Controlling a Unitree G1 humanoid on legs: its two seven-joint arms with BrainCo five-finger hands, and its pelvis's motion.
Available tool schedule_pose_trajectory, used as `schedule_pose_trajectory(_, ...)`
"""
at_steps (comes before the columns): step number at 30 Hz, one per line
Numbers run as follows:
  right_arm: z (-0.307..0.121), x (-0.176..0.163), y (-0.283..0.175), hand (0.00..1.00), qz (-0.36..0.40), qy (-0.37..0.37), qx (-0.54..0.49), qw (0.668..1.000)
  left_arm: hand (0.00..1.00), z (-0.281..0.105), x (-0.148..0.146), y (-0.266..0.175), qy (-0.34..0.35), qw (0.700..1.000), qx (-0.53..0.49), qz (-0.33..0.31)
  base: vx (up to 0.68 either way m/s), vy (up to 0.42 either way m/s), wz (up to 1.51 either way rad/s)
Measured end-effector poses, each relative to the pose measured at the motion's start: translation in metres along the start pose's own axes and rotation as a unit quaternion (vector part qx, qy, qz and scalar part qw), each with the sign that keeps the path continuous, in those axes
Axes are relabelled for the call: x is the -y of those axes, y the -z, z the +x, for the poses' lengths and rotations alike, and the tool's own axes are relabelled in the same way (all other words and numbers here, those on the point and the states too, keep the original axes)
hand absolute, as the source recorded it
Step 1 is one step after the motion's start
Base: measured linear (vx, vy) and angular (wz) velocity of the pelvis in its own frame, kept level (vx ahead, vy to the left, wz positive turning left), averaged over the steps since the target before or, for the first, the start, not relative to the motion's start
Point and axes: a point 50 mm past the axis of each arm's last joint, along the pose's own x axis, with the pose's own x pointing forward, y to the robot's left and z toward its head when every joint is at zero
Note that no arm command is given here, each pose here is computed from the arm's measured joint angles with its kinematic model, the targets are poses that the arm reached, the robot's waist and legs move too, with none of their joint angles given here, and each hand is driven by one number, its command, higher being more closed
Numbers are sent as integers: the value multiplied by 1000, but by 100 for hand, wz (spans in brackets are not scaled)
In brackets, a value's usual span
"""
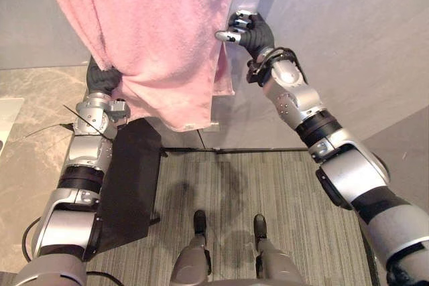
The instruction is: Organize washtable
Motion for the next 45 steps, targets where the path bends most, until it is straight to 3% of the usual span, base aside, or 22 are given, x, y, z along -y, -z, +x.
schedule_pose_trajectory(10,1,-16,12,0,-3,-13,-15,1000,100,3,9,3,0,1000,-5,-13,11,-5,4)
schedule_pose_trajectory(11,1,-17,13,100,-1,-13,-16,1000,100,3,9,4,-1,1000,-5,-13,0,0,0)
schedule_pose_trajectory(23,0,2,9,100,-47,11,-12,999,100,3,9,3,-6,1000,-5,-9,0,0,0)
schedule_pose_trajectory(45,0,24,-6,100,-26,58,11,998,100,12,-1,6,-35,999,-29,-18,-9,-6,-5)
